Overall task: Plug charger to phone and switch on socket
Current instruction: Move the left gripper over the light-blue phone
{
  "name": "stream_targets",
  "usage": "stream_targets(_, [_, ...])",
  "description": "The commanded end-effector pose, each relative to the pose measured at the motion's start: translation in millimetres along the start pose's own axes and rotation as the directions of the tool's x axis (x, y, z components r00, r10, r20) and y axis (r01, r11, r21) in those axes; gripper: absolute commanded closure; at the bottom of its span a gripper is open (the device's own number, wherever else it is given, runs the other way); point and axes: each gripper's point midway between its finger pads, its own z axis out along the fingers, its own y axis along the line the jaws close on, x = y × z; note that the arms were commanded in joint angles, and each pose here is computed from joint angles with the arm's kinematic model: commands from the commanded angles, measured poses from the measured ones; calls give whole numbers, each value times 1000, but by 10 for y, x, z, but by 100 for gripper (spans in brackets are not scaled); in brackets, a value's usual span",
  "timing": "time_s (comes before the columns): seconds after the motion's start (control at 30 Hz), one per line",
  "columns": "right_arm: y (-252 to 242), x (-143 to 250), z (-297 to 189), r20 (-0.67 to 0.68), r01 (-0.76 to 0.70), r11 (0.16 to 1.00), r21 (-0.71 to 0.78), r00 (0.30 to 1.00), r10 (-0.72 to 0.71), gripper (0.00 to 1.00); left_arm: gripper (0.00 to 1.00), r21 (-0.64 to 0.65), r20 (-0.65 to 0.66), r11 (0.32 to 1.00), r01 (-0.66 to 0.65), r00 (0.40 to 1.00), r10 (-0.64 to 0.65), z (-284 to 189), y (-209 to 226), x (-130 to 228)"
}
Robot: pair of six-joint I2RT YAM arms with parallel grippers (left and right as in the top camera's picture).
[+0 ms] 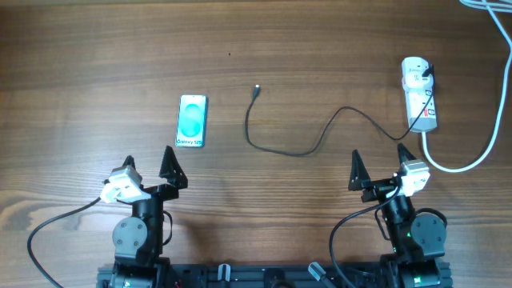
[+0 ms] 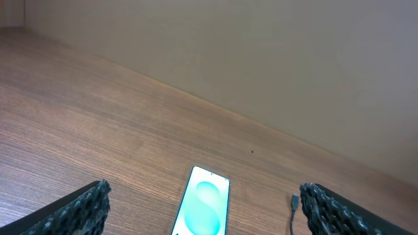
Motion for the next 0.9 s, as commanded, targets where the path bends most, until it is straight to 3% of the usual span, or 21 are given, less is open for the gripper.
stream_targets(0.0, [-18, 10, 5, -3, 3, 1000, 12, 1000, -3, 0, 0, -7, 5, 1000, -19, 1000, 19, 2, 20, 4])
stream_targets(0.87, [-18, 10, 5, -3, 3, 1000, 12, 1000, -3, 0, 0, 4, 0, 1000, -8, 1000, 8, 1, -1, 13])
